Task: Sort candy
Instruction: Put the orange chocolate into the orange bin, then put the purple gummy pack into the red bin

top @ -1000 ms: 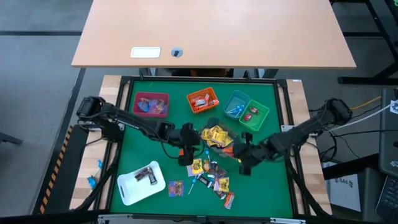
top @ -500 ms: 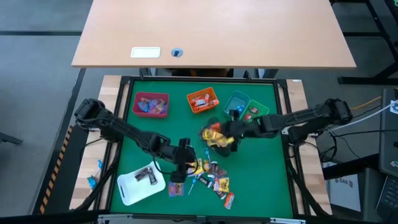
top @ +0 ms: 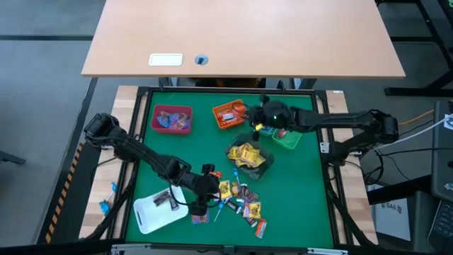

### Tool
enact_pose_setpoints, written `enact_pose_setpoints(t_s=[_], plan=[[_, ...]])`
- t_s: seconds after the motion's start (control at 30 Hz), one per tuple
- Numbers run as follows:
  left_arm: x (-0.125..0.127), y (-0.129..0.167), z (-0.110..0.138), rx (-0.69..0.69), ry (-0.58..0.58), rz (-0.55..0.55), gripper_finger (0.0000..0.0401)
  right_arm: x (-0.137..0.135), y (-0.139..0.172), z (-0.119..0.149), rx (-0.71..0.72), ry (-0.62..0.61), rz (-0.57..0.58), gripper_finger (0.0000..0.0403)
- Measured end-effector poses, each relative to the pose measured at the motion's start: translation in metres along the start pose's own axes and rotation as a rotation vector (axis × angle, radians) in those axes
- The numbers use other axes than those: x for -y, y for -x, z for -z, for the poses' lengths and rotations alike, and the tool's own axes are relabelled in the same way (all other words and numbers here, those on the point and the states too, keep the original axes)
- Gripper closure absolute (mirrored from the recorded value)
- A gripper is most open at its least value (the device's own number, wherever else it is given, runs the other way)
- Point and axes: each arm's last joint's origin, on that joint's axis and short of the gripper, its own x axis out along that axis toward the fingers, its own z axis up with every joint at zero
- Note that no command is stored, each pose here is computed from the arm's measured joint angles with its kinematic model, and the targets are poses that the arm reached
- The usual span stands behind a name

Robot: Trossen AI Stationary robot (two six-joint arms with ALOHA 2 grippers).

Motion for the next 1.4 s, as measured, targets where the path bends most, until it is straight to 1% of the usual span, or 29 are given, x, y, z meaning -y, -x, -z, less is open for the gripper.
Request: enact_pose_setpoints(t_s=[0.2,0.3,0.43,0.6,0.67,0.77,1.03,1.1,1.23,1.4], plan=[[-0.002,0.0,-0.001,0.022,-0.007,-0.077,0.0299,0.023,-0.022,0.009,0.031,-0.047,0.008,0.0336],[-0.002,0.0,-0.001,0.023,-0.007,-0.08,0.0299,0.027,-0.035,0.017,0.007,-0.056,0.022,0.0336],[-0.002,0.0,0.0,0.022,-0.003,-0.077,0.0299,0.029,-0.047,0.027,-0.031,-0.06,0.026,0.0336],[0.003,0.001,0.001,0.023,0.041,-0.066,0.0299,0.025,-0.053,0.032,-0.062,-0.055,0.022,0.0331],[0.007,0.001,0.002,0.019,0.034,-0.053,0.0299,0.025,-0.053,0.032,-0.06,-0.055,0.022,0.0318],[0.011,0.002,0.004,0.017,0.04,-0.043,0.0299,0.026,-0.053,0.032,-0.059,-0.055,0.022,0.0288],[0.014,0.002,0.008,-0.031,0.186,0.005,0.0297,0.025,-0.053,0.032,-0.061,-0.055,0.023,0.019],[0.014,0.002,0.009,-0.05,0.224,0.014,0.0289,0.025,-0.053,0.033,-0.064,-0.055,0.022,0.0173],[0.015,0.003,0.011,-0.081,0.291,0.037,0.0258,0.025,-0.053,0.033,-0.07,-0.054,0.021,0.0151],[0.021,0.001,0.014,-0.101,0.286,0.063,0.0222,0.025,-0.053,0.034,-0.075,-0.054,0.02,0.0142]])
